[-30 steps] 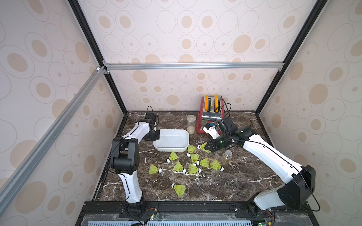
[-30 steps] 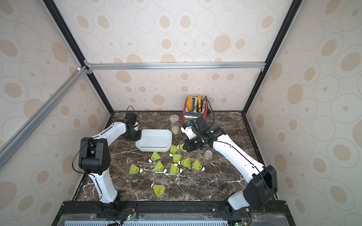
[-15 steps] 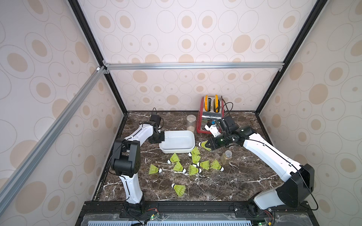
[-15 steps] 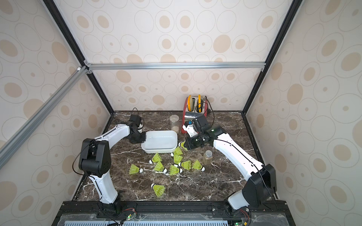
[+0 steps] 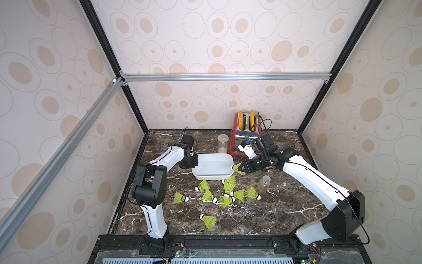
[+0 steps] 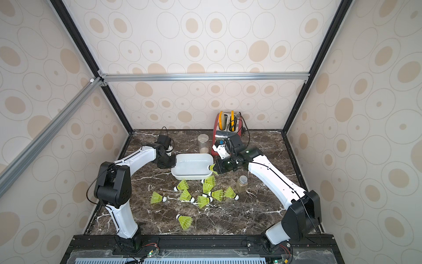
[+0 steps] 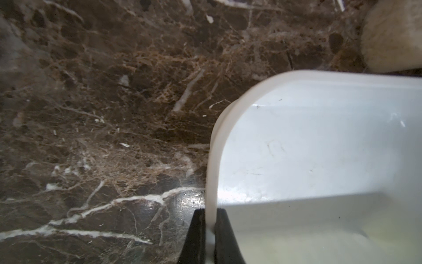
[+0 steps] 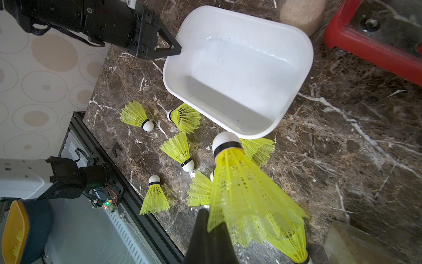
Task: Put the shuttlecocks into the storage box
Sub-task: Move the storage box to the center of the board.
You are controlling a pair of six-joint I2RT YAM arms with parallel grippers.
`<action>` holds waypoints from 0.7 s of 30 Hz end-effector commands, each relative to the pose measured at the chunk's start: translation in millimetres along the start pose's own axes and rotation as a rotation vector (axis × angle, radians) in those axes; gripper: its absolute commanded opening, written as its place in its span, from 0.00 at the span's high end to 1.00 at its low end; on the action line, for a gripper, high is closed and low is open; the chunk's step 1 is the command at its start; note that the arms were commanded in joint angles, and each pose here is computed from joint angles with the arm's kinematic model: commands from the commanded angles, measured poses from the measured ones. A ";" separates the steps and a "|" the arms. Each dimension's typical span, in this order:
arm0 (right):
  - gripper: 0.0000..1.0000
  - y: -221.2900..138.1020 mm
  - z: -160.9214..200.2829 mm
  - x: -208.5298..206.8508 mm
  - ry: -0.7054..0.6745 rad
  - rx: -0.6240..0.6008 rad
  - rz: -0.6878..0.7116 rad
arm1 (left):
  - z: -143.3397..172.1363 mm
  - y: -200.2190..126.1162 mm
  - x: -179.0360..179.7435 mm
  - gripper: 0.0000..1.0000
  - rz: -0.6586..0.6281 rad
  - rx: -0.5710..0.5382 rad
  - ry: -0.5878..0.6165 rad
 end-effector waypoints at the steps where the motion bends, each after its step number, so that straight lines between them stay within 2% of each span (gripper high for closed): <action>1: 1.00 1.5 -10.5 -0.7 0.012 -0.025 -0.022 | 5.3 -7.3 -6.2 1.00 0.021 -0.006 -0.005; 8: 1.00 19.1 -19.3 -3.0 0.027 -0.024 -0.066 | 7.5 -7.7 -10.3 0.98 0.026 -0.005 -0.005; 9: 1.00 22.4 -20.5 -4.5 0.032 -0.021 -0.070 | 7.1 -8.3 -9.8 0.86 0.020 -0.007 -0.004; 10: 1.00 26.1 -22.2 -5.5 0.036 -0.019 -0.074 | 6.9 -9.1 -8.7 0.64 0.011 -0.008 -0.005; 12: 1.00 31.2 -25.3 -7.7 0.040 -0.020 -0.078 | 5.3 -12.4 -7.4 0.36 -0.004 -0.016 -0.007; 13: 1.00 34.2 -26.5 -8.9 0.043 -0.019 -0.080 | 4.2 -15.2 -7.7 0.23 -0.004 -0.024 -0.010; 14: 1.00 37.5 -28.3 -9.9 0.046 -0.021 -0.085 | 2.9 -18.7 -8.5 0.15 0.001 -0.033 -0.011; 21: 1.00 62.7 -42.8 -15.7 0.080 -0.047 -0.131 | 0.5 -61.7 -20.0 0.15 0.115 -0.127 -0.047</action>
Point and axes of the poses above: each gripper's point midway between its finger pads, its own y axis out along the fingers, its own x axis along the line the jaws close on, z = x × y, the point moved 4 cm from there along -y, back along the fingers, and after that the axes turned 13 degrees about -y, right-handed, at the moved point
